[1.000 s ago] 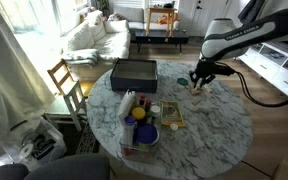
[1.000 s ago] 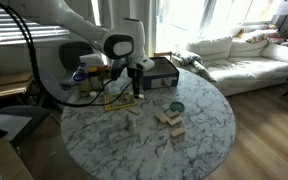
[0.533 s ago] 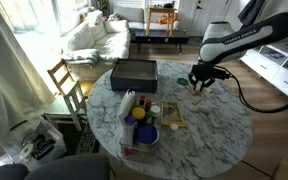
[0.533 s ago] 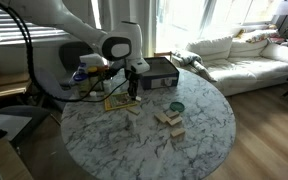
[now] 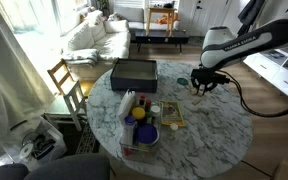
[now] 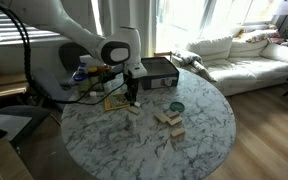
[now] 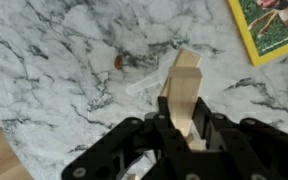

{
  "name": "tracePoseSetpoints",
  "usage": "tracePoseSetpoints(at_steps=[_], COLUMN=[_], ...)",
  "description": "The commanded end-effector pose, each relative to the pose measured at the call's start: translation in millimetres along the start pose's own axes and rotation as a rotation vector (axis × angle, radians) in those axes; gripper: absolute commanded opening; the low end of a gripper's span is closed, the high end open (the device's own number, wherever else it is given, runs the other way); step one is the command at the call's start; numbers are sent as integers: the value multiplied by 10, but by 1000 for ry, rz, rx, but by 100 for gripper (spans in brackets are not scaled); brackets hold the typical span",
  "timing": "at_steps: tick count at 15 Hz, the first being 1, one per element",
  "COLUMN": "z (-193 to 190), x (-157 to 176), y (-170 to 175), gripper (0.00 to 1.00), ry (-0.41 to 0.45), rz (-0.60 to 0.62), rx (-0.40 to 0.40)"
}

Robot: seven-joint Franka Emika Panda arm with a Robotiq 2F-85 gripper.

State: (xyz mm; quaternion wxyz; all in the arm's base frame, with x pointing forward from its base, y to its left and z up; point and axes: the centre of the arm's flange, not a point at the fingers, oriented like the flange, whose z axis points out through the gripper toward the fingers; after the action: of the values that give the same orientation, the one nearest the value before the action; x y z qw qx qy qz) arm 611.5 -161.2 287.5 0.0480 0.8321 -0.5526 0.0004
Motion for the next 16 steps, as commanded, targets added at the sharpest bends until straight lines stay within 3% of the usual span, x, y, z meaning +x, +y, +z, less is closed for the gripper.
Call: tracePoseSetpoints(at_steps=[1,9,16], z=[100,230,310], x=[-101,-190,-176], y=[68,14,92], gripper=[7,7,7], ry=[24,47,88], rz=[23,105,103], rx=[-11,34,42])
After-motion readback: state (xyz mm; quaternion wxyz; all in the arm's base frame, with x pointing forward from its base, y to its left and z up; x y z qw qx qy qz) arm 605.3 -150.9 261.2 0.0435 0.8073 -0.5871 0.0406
